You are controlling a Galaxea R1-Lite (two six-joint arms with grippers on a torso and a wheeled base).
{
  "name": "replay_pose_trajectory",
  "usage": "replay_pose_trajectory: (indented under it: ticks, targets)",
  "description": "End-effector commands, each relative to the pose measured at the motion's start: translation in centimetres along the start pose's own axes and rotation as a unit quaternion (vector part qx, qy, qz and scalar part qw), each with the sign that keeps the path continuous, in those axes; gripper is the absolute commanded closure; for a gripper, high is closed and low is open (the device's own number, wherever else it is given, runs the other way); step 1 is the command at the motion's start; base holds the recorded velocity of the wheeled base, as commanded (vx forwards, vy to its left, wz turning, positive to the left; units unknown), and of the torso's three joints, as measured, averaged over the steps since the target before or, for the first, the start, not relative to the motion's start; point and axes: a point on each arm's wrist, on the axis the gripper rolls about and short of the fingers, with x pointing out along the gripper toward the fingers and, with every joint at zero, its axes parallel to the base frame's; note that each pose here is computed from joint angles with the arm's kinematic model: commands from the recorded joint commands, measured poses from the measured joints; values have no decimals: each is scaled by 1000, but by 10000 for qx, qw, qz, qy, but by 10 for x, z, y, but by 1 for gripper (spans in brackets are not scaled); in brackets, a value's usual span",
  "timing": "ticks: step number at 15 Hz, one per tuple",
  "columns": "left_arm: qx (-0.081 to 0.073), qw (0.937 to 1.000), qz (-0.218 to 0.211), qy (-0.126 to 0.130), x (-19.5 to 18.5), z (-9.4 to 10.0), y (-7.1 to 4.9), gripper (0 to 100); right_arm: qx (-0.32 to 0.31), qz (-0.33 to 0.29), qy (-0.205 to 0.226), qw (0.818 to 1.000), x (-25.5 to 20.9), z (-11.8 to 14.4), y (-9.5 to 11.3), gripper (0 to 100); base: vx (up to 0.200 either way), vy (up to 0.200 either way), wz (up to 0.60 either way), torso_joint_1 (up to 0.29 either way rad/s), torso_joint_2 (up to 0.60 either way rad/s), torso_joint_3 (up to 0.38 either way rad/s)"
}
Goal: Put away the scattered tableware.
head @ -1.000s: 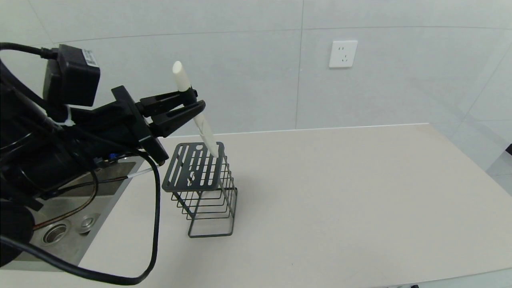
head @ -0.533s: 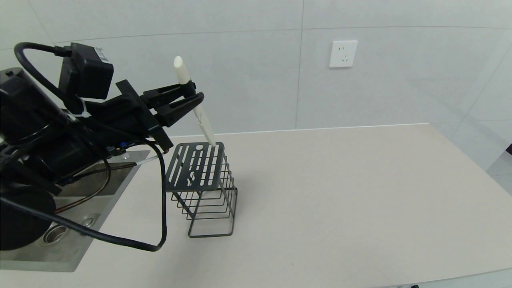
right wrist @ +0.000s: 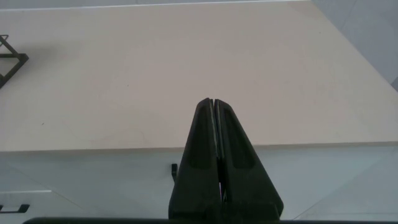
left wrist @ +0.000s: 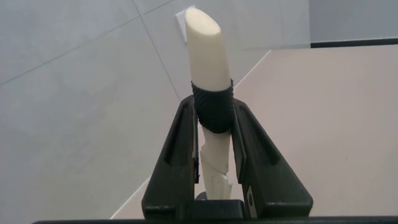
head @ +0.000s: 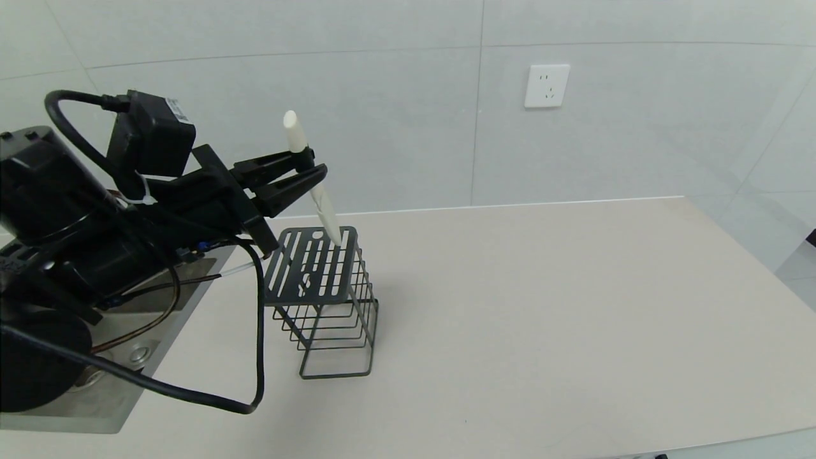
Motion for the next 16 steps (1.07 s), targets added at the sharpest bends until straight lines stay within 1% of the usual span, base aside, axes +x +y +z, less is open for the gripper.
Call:
replay_pose_trajectory:
  ticks: [1, 4, 12, 16]
  targets:
    - [-16, 10000, -23, 11, 0, -1, -1, 100, 0, 2, 15, 10000, 0, 0, 0, 100, 0, 0, 0, 0, 0, 0]
    - [-43, 10000, -63, 18, 2, -2, -4, 100, 0, 2, 8, 10000, 0, 0, 0, 100, 0, 0, 0, 0, 0, 0]
    - [-97, 9999, -68, 90, 5, -9, -3, 100, 0, 2, 8, 10000, 0, 0, 0, 100, 0, 0, 0, 0, 0, 0]
    - [-168, 9996, -96, 187, 6, -16, -4, 100, 0, -6, 8, 10000, 0, 0, 0, 100, 0, 0, 0, 0, 0, 0]
